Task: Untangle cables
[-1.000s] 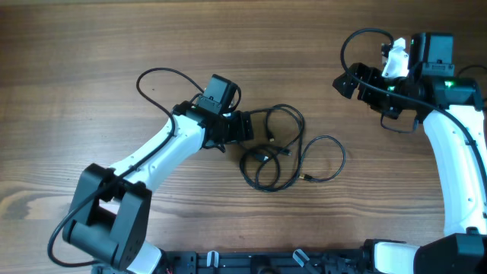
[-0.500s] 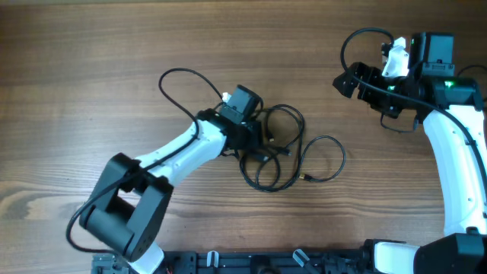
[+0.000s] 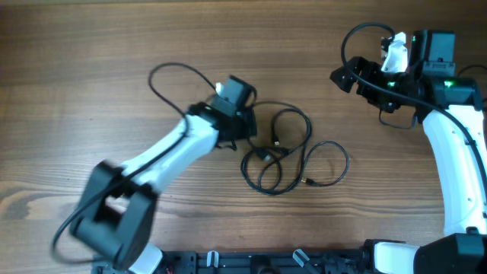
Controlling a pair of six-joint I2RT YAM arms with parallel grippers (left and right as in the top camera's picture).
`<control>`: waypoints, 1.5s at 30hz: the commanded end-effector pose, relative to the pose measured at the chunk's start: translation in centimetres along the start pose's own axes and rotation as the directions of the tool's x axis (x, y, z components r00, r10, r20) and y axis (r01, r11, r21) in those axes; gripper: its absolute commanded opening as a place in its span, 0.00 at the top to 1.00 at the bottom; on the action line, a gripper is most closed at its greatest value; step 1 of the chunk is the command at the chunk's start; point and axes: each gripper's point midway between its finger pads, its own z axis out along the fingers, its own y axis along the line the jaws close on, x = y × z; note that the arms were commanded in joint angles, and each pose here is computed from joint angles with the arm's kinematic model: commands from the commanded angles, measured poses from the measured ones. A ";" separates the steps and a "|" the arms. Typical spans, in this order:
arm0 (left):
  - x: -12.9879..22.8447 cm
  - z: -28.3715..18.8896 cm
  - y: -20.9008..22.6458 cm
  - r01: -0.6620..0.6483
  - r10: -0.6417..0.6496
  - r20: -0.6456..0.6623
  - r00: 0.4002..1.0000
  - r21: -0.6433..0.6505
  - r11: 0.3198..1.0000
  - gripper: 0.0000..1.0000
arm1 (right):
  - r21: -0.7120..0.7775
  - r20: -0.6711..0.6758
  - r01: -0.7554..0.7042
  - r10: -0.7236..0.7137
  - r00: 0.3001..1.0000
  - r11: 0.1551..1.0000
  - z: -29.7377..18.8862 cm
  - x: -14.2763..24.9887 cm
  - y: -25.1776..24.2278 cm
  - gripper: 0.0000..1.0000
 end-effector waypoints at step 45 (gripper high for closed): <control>-10.3 -28.1 1.8 0.158 -0.425 0.385 0.819 0.560 0.813 0.96 | -0.013 -0.039 0.178 -0.178 0.983 0.984 7.2 2.0 9.0 0.96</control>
